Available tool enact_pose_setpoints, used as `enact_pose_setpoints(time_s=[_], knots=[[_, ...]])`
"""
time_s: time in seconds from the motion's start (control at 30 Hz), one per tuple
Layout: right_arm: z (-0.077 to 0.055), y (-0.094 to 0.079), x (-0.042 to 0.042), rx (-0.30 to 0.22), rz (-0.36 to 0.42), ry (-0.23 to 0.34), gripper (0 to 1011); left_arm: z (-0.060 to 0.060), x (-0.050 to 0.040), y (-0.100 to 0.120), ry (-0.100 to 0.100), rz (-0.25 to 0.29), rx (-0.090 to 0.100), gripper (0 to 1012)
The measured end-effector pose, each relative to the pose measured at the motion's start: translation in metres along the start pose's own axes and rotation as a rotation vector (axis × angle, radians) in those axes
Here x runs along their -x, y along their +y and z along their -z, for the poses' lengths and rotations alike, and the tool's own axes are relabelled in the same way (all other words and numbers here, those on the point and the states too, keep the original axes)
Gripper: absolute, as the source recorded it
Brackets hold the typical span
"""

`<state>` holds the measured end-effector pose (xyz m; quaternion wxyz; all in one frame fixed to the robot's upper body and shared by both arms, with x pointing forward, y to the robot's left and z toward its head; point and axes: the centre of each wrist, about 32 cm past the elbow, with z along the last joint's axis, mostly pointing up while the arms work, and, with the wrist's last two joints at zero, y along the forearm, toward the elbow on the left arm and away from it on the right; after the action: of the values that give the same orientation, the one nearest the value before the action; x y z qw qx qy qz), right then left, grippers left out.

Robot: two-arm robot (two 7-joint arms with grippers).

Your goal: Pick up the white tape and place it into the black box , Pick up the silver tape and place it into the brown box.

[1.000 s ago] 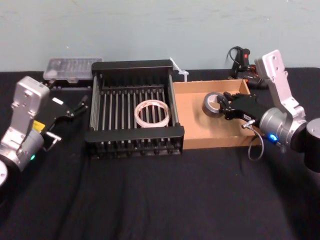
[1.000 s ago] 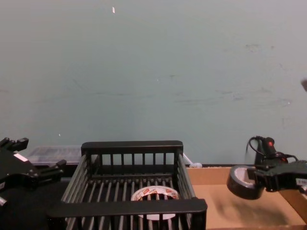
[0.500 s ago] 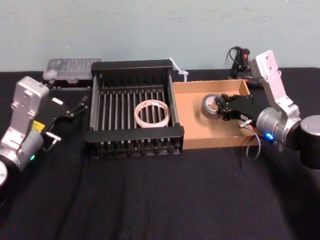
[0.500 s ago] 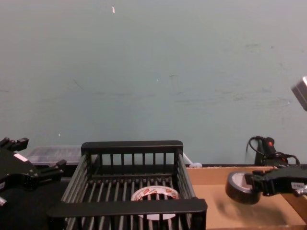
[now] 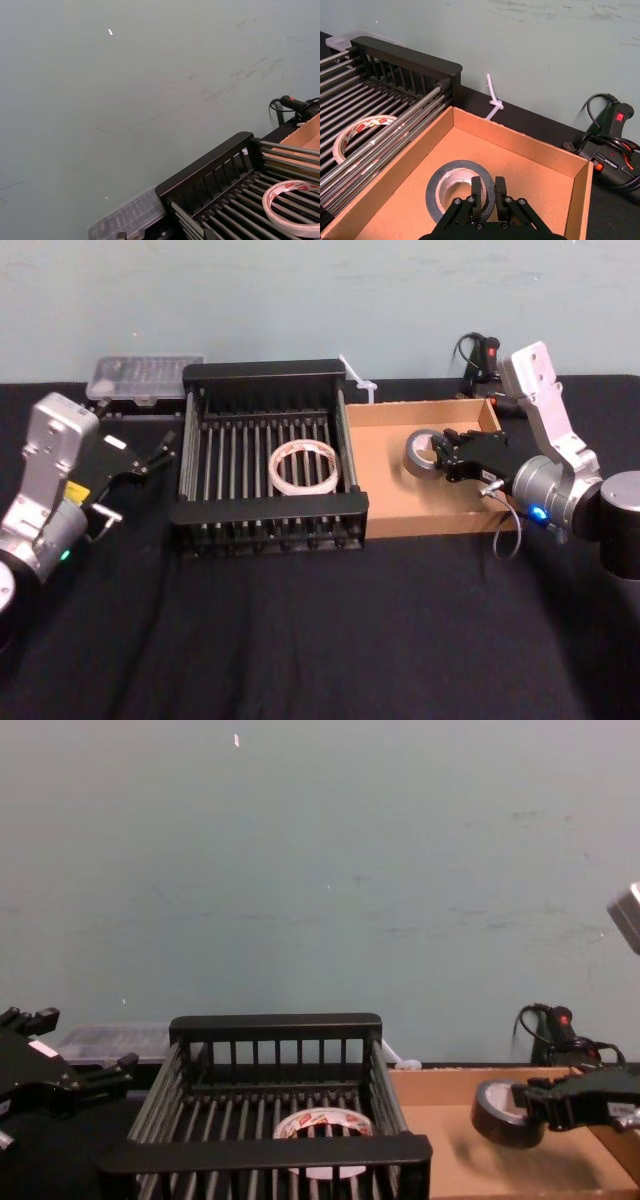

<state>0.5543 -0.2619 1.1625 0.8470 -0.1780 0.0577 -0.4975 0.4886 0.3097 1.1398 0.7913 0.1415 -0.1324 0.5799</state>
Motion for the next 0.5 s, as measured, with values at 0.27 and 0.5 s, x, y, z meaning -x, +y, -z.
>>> enact_pose_setpoints(time_s=[0.27, 0.5], knots=[[-0.0001, -0.0003, -0.0003, -0.001, 0.000, 0.001, 187, 0.0000, 0.0000, 0.0000, 0.000, 0.000, 0.000, 1001], [0.0000, -0.0004, -0.0003, -0.002, 0.000, 0.001, 406, 0.0000, 0.0000, 0.0000, 0.000, 0.000, 0.000, 1001]])
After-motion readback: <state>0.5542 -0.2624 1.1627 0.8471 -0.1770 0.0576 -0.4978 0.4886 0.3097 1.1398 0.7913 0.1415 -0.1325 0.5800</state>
